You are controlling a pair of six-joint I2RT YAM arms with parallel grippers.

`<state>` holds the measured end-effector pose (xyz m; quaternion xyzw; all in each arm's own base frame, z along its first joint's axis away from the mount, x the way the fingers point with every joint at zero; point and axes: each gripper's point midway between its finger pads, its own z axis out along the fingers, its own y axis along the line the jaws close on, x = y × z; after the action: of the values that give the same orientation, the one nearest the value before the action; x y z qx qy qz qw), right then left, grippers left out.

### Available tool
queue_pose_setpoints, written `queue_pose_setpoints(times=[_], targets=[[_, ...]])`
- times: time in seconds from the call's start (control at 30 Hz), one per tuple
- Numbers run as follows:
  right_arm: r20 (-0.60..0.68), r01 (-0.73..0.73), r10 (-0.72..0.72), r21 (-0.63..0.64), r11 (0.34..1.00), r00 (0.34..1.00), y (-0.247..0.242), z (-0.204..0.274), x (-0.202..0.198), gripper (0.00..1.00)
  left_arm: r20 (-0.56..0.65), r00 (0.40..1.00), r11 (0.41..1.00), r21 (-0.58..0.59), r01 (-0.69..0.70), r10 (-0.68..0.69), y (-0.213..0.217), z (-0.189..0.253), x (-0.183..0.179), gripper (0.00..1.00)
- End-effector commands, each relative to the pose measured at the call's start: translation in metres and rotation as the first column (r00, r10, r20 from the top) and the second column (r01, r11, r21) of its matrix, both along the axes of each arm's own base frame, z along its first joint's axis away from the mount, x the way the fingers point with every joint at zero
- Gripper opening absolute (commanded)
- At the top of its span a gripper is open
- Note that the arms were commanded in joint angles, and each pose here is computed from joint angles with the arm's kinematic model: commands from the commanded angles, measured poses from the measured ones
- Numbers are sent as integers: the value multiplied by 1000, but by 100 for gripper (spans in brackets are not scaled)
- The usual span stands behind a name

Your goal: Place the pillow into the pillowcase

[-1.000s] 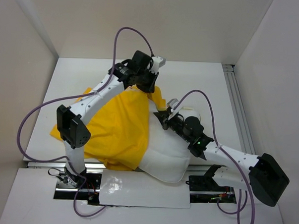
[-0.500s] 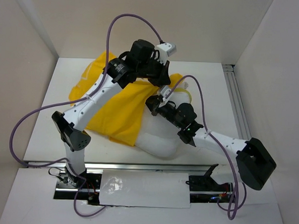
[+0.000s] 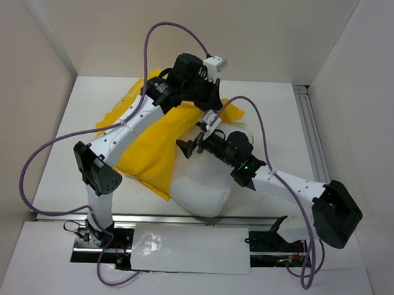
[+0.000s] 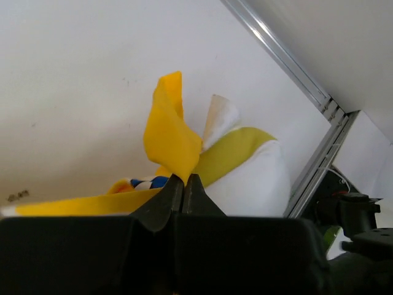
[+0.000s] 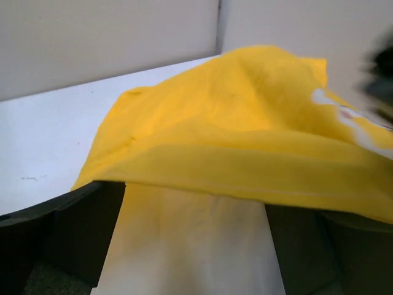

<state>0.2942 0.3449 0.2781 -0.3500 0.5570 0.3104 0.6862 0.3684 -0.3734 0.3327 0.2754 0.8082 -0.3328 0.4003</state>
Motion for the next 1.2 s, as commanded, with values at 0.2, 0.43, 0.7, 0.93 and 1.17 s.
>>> queue_pose_setpoints(times=[0.2,0.43,0.7,0.93,1.17], targets=[[-301,269,-247,33,963,921,-85,21,-24,100,0,994,989,-98,-109,109,45,32,25,0],[-410,392,-477,-276,877,778,-140,-25,-40,100,-15,993,985,-121,-120,119,48,33,34,0],[-286,446,-532,-316,838,797,-143,-26,-19,100,5,996,986,-137,-93,95,46,39,31,0],[-202,374,-471,-380,846,859,-127,-17,8,100,41,997,990,-131,-56,62,46,47,20,0],[-382,109,-303,-453,885,873,-118,-66,18,85,79,996,992,-123,-41,51,48,52,13,0]])
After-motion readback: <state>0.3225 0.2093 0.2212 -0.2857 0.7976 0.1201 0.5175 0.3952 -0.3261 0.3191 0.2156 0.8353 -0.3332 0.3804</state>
